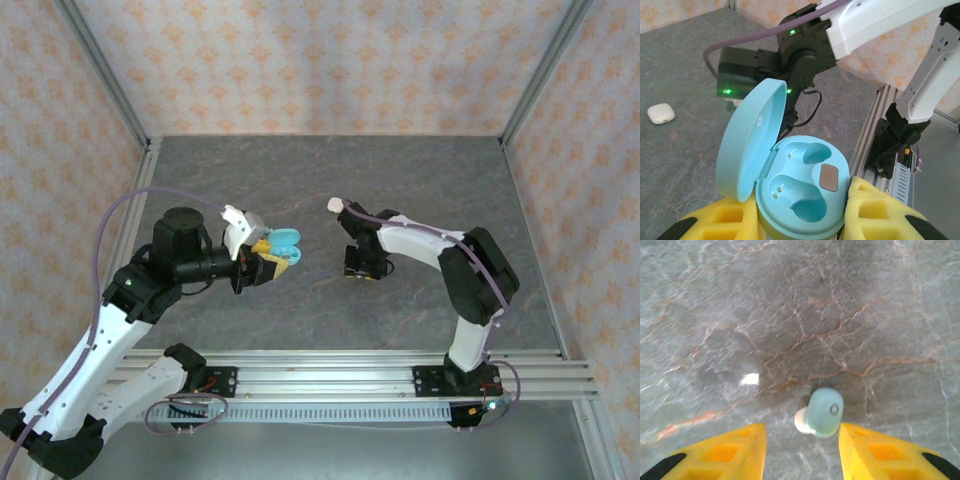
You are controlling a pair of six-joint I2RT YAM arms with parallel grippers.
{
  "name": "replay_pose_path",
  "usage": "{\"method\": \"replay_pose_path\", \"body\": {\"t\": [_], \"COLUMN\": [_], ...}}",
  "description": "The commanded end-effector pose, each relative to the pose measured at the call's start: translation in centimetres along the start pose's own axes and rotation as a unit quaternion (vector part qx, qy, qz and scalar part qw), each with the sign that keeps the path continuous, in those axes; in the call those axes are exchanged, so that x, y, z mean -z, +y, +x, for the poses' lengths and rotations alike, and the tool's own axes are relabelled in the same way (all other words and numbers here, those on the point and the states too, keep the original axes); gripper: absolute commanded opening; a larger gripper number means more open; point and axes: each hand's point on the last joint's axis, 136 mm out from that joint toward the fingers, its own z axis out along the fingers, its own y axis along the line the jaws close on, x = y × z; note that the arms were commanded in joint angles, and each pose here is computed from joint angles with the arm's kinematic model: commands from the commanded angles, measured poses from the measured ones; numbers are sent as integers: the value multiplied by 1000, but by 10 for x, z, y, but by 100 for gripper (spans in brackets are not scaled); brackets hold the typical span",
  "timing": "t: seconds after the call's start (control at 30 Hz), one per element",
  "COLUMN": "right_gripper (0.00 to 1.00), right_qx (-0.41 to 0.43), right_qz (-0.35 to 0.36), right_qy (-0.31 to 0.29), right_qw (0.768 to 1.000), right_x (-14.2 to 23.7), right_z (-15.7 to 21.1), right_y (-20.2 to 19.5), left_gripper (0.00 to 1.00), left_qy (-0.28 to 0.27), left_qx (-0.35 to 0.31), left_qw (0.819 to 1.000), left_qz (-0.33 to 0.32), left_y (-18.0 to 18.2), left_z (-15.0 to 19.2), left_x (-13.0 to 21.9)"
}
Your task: Insert wireless bluetooth earbuds into charging case
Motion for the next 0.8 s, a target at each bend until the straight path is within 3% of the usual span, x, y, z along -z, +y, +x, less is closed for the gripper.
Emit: {"method": "replay_pose_path", "body": {"t": [0.0, 0.37, 0.77], "right_gripper": [42, 33, 29], "right_qx": [-7, -54, -80], "right_qz": [-25, -49, -73], "right_qy": [-18, -45, -72], "right_qw": [999, 996, 992], "right_x": [20, 17, 6], "right_z": [-2, -8, -15], "right_y": [0, -23, -21], "left_gripper": [19, 19, 19], "left_qy": [-18, -22, -17], "left_qx": [-3, 8, 12], "left_qw": [1000, 999, 999], "left_qz": [11, 24, 26], "left_y": [-2, -1, 0], "left_z": [-9, -11, -7], "left_x": [0, -8, -11]}}
